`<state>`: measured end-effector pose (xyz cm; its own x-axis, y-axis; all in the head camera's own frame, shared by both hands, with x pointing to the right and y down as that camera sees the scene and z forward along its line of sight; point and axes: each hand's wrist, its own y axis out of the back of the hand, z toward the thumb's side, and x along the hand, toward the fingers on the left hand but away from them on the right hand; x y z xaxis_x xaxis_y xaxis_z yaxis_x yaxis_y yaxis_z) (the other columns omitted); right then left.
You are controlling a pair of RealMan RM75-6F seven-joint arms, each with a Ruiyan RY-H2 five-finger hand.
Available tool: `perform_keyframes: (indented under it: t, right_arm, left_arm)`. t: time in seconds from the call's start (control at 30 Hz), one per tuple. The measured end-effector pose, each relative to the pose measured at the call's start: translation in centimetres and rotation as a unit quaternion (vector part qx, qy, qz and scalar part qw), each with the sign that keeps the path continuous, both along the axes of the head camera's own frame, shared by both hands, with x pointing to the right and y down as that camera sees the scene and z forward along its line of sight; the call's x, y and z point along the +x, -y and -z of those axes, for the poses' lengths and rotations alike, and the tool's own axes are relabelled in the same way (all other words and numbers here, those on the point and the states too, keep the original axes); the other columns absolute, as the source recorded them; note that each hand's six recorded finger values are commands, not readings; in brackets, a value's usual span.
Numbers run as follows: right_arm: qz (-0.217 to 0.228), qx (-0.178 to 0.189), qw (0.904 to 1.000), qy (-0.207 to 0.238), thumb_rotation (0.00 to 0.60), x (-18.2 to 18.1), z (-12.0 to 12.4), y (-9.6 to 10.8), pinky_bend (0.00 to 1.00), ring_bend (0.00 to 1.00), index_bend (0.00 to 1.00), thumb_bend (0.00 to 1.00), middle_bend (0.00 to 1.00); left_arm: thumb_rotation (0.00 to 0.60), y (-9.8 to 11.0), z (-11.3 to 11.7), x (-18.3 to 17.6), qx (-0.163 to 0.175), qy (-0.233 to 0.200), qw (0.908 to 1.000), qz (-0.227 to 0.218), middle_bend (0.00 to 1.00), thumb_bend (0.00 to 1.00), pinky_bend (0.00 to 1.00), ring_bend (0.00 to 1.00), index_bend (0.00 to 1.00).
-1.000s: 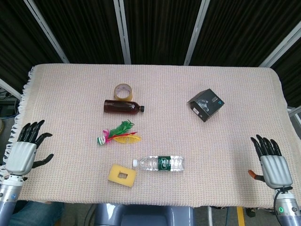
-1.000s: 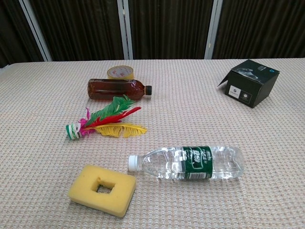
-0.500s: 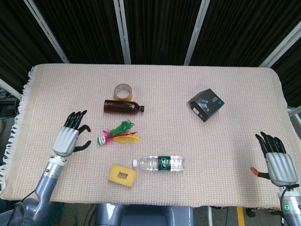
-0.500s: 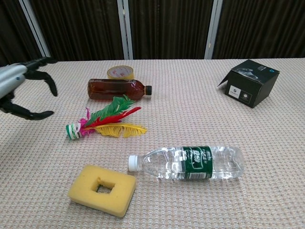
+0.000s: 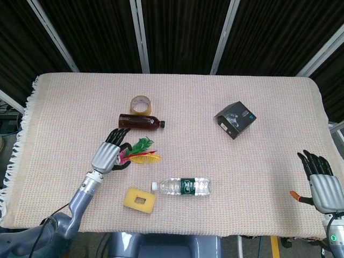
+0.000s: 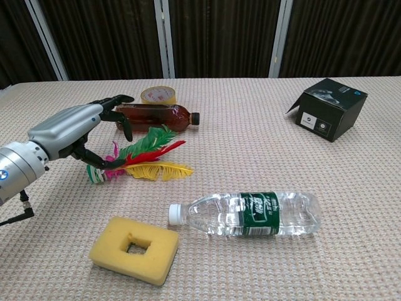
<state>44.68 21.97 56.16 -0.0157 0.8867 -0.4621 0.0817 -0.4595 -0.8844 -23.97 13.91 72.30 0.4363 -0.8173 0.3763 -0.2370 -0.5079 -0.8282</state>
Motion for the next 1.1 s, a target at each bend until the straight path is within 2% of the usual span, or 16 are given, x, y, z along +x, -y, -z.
perform_keyframes:
  t: [0.23, 0.4, 0.63, 0.77, 0.83, 0.97, 1.1]
  right_arm:
    - [0.002, -0.007, 1.0000, 0.006, 0.600, -0.2, 0.0, -0.3, 0.00, 0.00, 0.00, 0.09, 0.00]
    - [0.010, -0.029, 0.9994, 0.017, 0.600, -0.5, -0.4, -0.5, 0.00, 0.00, 0.00, 0.09, 0.00]
    - [0.011, -0.025, 0.9994, 0.020, 0.600, -0.6, -0.1, -0.5, 0.00, 0.00, 0.00, 0.09, 0.00]
    - [0.011, -0.025, 0.9994, 0.022, 0.600, -0.5, 0.1, -0.5, 0.00, 0.00, 0.00, 0.09, 0.00]
    - [0.011, -0.025, 0.9994, 0.022, 0.600, -0.4, 0.1, -0.6, 0.00, 0.00, 0.00, 0.09, 0.00]
    - [0.009, -0.025, 0.9994, 0.022, 0.600, -0.1, 0.2, -0.6, 0.00, 0.00, 0.00, 0.09, 0.00]
    - [0.007, -0.024, 0.9995, 0.020, 0.600, 0.0, 0.3, -0.6, 0.00, 0.00, 0.00, 0.09, 0.00]
  left_arm:
    - [0.600, 0.9, -1.6, 0.8, -0.010, 0.011, 0.9999, 0.004, 0.00, 0.24, 0.00, 0.00, 0.42]
    - [0.600, 1.1, -2.3, 2.1, -0.017, -0.005, 0.9998, 0.003, 0.00, 0.24, 0.00, 0.00, 0.42]
    - [0.600, 1.0, -3.1, 4.3, -0.027, -0.026, 0.9993, -0.010, 0.00, 0.25, 0.00, 0.00, 0.44]
    - [0.600, 0.9, -3.7, 5.5, -0.036, -0.028, 0.9988, -0.017, 0.00, 0.33, 0.00, 0.00, 0.53]
    - [0.600, 0.9, -3.9, 5.9, -0.038, -0.030, 0.9987, -0.017, 0.00, 0.39, 0.00, 0.00, 0.60]
    - [0.600, 1.0, -4.0, 6.2, -0.030, -0.029, 0.9990, -0.017, 0.00, 0.49, 0.00, 0.00, 0.73]
    - [0.600, 1.3, -3.7, 6.2, -0.013, -0.034, 0.9992, -0.014, 0.00, 0.54, 0.00, 0.00, 0.79]
